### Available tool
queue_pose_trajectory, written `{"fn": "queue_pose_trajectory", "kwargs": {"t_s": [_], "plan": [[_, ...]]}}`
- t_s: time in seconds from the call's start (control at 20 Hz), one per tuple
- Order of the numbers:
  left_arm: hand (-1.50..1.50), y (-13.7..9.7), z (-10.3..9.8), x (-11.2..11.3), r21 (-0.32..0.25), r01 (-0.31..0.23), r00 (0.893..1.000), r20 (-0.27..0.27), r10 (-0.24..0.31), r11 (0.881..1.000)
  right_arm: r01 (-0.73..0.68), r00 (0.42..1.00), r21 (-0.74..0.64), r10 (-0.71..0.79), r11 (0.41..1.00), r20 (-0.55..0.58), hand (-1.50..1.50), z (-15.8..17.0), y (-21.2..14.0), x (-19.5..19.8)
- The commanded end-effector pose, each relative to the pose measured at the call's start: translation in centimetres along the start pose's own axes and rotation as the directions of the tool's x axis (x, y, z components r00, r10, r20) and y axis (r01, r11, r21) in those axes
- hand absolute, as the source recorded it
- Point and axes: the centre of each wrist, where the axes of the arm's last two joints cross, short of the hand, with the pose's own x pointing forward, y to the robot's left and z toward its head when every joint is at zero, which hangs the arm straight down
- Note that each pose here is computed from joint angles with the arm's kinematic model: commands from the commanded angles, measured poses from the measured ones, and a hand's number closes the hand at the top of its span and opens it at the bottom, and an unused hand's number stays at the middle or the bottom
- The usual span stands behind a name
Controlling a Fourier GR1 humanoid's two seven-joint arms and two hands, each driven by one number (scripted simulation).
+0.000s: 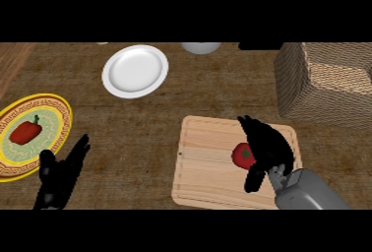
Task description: Pick the tomato from the cutting board and place it in the basket
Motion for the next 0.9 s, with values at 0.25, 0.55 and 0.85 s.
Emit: {"fn": "queue_pose_trajectory", "kwargs": {"t_s": [0.25, 0.55, 0.85], "plan": [[0.0, 0.1, 0.6, -0.9, -0.013, -0.021, 0.997, -0.073, 0.02, 1.0, 0.003, 1.0, 0.0, -0.003, 1.0, -0.002, -1.5, -2.2, 1.8, -0.4], [0.0, 1.5, 0.1, -2.0, -0.003, -0.029, 0.995, -0.096, 0.029, 1.0, 0.013, 1.0, -0.013, -0.013, 1.0, 0.009, -1.5, -2.4, 3.7, -0.4], [0.0, 0.9, 1.2, -2.2, -0.01, -0.012, 0.995, -0.099, 0.011, 1.0, -0.123, 0.99, -0.045, 0.126, 0.991, 0.068, 1.5, -1.4, 3.7, -1.0]]}}
